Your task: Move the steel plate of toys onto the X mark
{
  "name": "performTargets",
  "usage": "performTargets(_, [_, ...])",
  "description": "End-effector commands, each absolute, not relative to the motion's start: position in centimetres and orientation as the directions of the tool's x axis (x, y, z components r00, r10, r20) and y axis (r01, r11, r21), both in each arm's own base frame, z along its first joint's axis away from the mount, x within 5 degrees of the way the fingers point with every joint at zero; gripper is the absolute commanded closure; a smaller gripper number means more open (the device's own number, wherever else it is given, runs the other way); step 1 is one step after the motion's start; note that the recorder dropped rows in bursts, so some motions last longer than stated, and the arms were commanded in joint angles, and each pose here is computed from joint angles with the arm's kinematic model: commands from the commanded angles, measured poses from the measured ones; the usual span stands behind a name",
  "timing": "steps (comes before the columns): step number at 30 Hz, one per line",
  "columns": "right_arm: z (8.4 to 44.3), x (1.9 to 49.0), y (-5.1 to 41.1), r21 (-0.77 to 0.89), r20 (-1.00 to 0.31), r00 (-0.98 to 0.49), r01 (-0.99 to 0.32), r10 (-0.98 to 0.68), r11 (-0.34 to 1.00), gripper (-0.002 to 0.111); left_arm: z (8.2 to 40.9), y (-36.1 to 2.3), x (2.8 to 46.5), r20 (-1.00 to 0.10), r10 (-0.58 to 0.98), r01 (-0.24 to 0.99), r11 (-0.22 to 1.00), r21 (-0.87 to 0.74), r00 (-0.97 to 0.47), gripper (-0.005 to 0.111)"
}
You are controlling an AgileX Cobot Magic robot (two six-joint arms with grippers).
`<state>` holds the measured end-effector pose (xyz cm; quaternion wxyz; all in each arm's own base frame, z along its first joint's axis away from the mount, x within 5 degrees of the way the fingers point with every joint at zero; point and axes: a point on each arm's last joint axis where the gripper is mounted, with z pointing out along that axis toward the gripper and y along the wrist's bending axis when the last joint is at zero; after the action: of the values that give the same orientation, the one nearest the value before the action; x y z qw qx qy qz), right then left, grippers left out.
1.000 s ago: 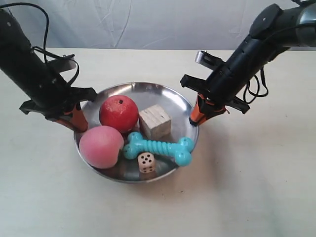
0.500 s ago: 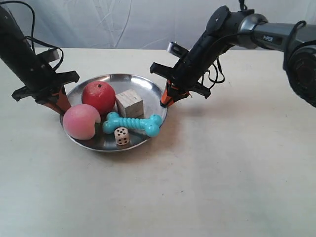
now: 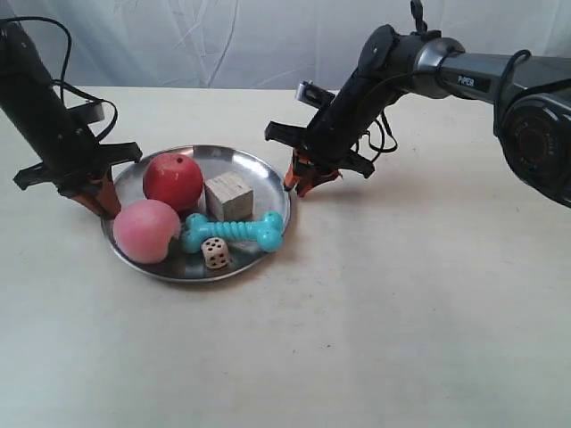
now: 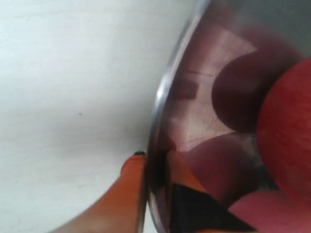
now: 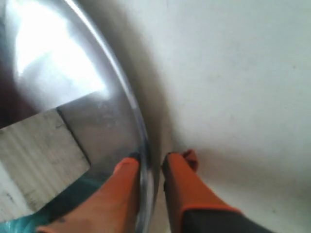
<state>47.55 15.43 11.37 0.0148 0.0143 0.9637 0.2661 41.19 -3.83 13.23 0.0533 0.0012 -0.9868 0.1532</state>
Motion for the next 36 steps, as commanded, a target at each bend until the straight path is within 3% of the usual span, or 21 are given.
performTargets(1, [12.3, 47.9, 15.0, 0.510, -0.053, -0.997, 0.015, 0.049, 0.860, 0.072, 13.3, -3.0, 41.0, 0.117, 0.028, 0.001, 0.974, -0.227, -0.993, 0.098])
performTargets(10, [12.3, 47.7, 15.0, 0.503, -0.031, -0.999, 0.011, 0.031, 0.864, 0.072, 13.4, -3.1, 40.6, 0.170, 0.015, -0.025, 0.972, -0.234, -0.985, 0.053])
performTargets(14, [12.8, 47.6, 14.9, 0.489, -0.030, -1.000, -0.005, 0.011, 0.872, 0.072, 13.5, -2.9, 40.6, 0.169, 0.018, -0.020, 0.976, -0.219, -0.985, 0.047])
performTargets(16, [14.0, 47.7, 14.6, 0.463, -0.082, -0.997, -0.032, 0.007, 0.886, 0.074, 14.3, -2.7, 40.6, 0.136, 0.018, -0.011, 0.978, -0.207, -0.991, 0.050])
performTargets(18, [16.0, 48.0, 14.1, 0.410, -0.174, -0.985, -0.077, -0.005, 0.909, 0.086, 15.6, -2.5, 40.9, 0.070, 0.008, -0.006, 0.979, -0.204, -0.998, 0.059])
performTargets(20, [19.2, 47.9, 13.3, 0.333, -0.278, -0.960, -0.130, -0.034, 0.934, 0.108, 18.0, -2.1, 41.0, -0.032, -0.003, 0.003, 0.981, -0.192, -0.999, 0.078])
performTargets(23, [24.4, 47.0, 12.2, 0.221, -0.395, -0.914, -0.187, -0.087, 0.957, 0.108, 22.3, -1.3, 40.9, -0.220, -0.008, 0.025, 0.988, -0.150, -0.975, 0.107])
performTargets(27, [31.0, 44.0, 11.2, 0.184, -0.487, -0.867, -0.216, -0.102, 0.959, 0.108, 29.0, -1.0, 38.7, -0.458, -0.026, 0.045, 0.989, -0.144, -0.889, 0.106])
performTargets(31, [37.6, 38.8, 10.6, 0.189, -0.624, -0.777, -0.257, -0.086, 0.948, 0.108, 35.9, -1.3, 33.0, -0.701, -0.039, 0.087, 0.986, -0.144, -0.713, 0.106])
performTargets(36, [42.3, 29.2, 10.1, 0.156, -0.780, -0.617, -0.349, -0.102, 0.924, 0.108, 39.8, -1.3, 23.9, -0.865, -0.029, 0.116, 0.988, -0.100, -0.501, 0.106])
